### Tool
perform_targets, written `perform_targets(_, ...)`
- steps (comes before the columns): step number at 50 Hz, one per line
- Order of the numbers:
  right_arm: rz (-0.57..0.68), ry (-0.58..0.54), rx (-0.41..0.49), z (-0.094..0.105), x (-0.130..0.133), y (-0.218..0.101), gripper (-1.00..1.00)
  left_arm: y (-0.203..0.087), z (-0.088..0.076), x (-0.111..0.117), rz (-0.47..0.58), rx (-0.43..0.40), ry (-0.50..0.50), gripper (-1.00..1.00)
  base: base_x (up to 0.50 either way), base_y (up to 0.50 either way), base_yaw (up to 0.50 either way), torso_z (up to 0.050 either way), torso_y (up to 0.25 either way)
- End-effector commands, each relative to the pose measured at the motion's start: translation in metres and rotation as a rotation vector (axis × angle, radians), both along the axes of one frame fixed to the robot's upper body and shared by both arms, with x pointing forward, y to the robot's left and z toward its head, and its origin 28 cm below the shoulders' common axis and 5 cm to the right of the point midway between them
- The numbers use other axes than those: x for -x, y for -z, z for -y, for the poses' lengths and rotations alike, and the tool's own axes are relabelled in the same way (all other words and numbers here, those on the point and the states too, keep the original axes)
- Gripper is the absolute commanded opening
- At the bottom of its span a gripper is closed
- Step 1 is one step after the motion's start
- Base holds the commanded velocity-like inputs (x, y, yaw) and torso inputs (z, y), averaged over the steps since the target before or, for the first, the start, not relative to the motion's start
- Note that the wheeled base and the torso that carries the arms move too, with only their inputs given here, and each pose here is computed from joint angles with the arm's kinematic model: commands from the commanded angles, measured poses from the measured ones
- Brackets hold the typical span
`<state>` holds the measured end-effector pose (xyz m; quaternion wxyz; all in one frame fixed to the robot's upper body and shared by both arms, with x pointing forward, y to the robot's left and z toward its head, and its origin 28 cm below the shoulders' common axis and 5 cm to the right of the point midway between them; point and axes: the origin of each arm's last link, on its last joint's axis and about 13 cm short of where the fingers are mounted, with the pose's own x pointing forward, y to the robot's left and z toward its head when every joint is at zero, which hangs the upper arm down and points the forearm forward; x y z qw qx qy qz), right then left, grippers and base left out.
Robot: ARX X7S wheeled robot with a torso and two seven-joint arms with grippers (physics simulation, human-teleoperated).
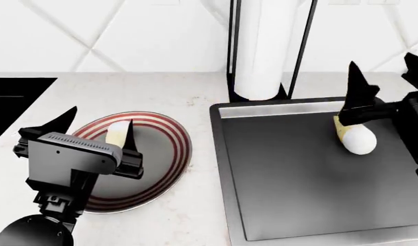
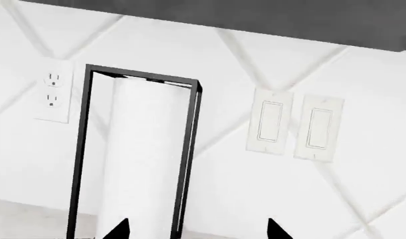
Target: Move the dessert items from the plate to the tray.
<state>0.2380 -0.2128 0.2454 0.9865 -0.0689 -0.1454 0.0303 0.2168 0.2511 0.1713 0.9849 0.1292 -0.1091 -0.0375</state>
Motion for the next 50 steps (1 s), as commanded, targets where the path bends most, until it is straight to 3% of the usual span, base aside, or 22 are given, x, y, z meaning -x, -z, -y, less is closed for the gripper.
perform_targets(1, 0.354, -0.073, 0.136, -0.046, 0.05, -0.034, 1.0, 0.005, 0.0, -0.003, -0.015, 0.012, 0.004, 1.0, 0.0, 0.0, 0.0, 0.0, 0.0)
perform_targets(6, 0.363, 0.008, 0.181, -0.057, 0.067, -0.026, 1.0, 0.01, -0.007, -0.02, -0.177, 0.051, 0.006, 1.0, 0.0, 0.0, 0.0, 0.0, 0.0)
perform_targets(13, 0.386, 0.077, 0.216, -0.063, 0.066, -0.023, 1.0, -0.035, -0.02, -0.04, -0.279, 0.146, -0.004, 1.0, 0.0, 0.0, 0.0, 0.0, 0.0)
perform_targets(19, 0.374, 0.073, 0.212, -0.065, 0.064, -0.02, 1.0, -0.055, -0.027, -0.049, -0.39, 0.138, -0.035, 1.0, 0.0, 0.0, 0.0, 0.0, 0.0)
perform_targets(27, 0.375, 0.065, 0.227, -0.066, 0.067, -0.029, 1.0, -0.052, -0.026, -0.053, -0.469, 0.101, 0.06, 1.0, 0.0, 0.0, 0.0, 0.0, 0.0)
perform_targets(34, 0.363, 0.047, 0.235, -0.069, 0.067, -0.027, 1.0, -0.043, -0.028, -0.056, -0.513, 0.086, 0.076, 1.0, 0.0, 0.0, 0.0, 0.0, 0.0)
perform_targets(50, 0.334, 0.021, 0.231, -0.07, 0.061, -0.024, 1.0, -0.039, -0.029, -0.054, -0.498, 0.074, 0.073, 1.0, 0.0, 0.0, 0.0, 0.0, 0.0)
